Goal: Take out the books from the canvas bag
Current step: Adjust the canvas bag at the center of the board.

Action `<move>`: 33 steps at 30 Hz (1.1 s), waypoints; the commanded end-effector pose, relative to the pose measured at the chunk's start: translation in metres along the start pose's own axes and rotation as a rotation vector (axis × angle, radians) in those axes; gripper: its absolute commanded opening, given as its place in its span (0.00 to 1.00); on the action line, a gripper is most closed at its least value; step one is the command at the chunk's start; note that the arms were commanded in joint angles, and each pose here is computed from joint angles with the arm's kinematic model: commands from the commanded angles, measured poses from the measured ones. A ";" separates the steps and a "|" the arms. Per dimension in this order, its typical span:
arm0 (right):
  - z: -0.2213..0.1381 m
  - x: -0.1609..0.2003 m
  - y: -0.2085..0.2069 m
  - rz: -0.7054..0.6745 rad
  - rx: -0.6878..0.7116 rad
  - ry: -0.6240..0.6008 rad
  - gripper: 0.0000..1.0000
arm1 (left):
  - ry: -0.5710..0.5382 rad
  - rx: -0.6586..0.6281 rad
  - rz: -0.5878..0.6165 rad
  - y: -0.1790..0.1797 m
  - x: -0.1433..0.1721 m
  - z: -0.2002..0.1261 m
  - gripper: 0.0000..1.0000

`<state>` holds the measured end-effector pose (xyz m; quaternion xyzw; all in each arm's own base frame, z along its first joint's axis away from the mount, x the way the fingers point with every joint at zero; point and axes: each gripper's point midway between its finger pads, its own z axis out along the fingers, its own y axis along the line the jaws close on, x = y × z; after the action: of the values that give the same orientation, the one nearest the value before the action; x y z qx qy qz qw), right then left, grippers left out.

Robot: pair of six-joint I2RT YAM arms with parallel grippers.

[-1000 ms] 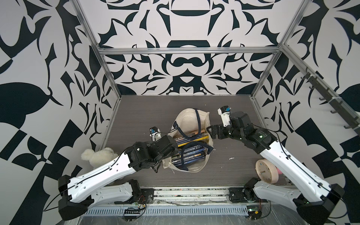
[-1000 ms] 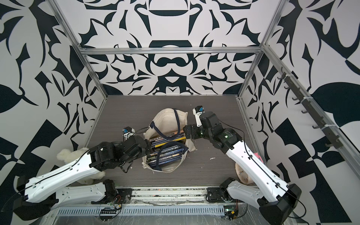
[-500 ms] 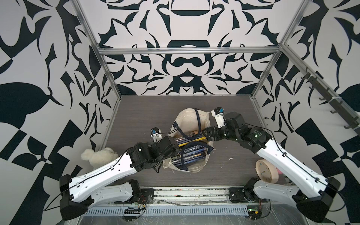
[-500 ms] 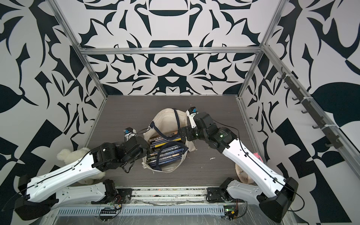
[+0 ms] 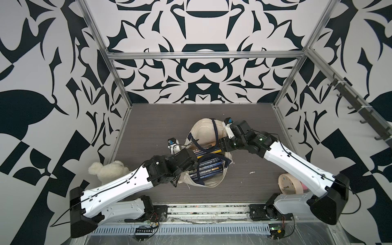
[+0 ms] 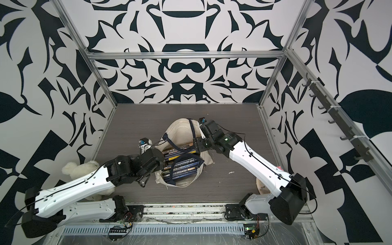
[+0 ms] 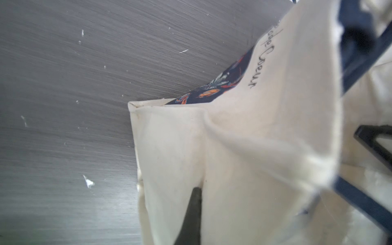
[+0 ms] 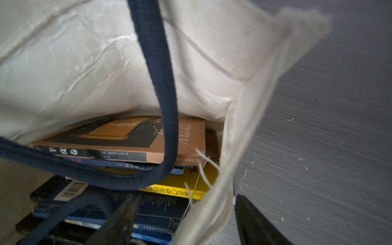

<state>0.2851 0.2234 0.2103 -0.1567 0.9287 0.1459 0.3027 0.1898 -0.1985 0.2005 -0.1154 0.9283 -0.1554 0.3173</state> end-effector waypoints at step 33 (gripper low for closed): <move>0.020 -0.225 0.021 -0.107 0.090 -0.314 0.00 | -0.276 0.109 -0.072 -0.020 -0.220 0.066 0.00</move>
<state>0.4614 0.2934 0.2461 -0.1763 0.9166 0.0724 0.3514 0.3849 -0.1466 0.2273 -0.1651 0.9083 -0.1311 0.3613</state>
